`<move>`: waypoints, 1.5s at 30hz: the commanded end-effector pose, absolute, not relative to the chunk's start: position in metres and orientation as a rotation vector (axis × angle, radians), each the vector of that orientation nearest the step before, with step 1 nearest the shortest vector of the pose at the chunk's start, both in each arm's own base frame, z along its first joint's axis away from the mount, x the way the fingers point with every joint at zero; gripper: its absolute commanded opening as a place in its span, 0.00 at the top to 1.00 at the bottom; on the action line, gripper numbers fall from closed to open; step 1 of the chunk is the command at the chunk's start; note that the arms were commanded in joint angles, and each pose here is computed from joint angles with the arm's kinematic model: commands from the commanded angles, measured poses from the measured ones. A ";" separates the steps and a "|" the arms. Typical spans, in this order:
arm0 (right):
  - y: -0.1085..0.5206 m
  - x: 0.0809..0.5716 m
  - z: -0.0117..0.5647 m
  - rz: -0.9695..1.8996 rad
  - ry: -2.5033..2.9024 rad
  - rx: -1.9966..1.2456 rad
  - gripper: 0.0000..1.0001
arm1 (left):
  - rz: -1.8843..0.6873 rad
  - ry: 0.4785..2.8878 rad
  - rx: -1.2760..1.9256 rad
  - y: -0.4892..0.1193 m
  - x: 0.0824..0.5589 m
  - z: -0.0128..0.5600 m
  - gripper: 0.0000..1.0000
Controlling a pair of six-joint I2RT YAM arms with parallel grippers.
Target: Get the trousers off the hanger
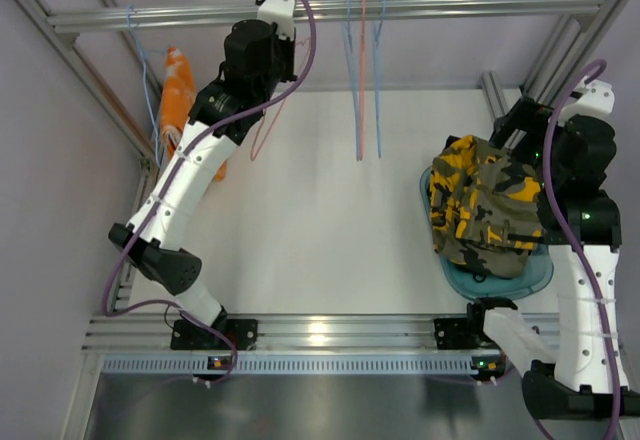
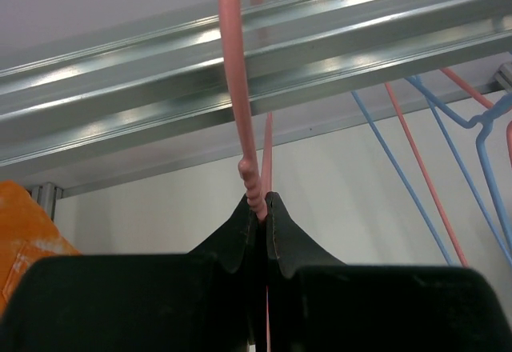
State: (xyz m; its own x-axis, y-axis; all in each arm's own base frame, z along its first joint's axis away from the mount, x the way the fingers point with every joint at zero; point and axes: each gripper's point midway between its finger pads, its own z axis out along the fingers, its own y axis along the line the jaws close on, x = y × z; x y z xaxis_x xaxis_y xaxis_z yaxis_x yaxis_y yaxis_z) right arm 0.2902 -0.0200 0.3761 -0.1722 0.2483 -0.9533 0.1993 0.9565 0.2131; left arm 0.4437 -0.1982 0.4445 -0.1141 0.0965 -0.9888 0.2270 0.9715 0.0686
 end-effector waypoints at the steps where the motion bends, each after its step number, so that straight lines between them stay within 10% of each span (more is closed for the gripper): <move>1: -0.013 0.284 0.393 0.089 1.699 0.313 0.01 | -0.089 1.576 0.192 -0.194 0.444 0.486 1.00; 34: -0.012 0.273 0.379 0.092 1.729 0.311 0.01 | -0.141 1.647 0.351 -0.263 0.482 0.424 0.95; 45: -0.011 0.269 0.377 0.093 1.731 0.308 0.01 | -0.137 1.639 0.339 -0.254 0.466 0.434 0.45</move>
State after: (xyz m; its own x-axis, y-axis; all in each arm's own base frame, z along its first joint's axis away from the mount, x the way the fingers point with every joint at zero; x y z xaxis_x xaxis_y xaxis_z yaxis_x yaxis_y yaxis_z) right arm 0.2715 -0.0143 0.3746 -0.1636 0.2485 -0.9547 0.1681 0.9606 0.2212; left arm 0.4794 -0.2671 0.3980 -0.1299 0.1833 -0.9744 0.3224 0.9372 0.1333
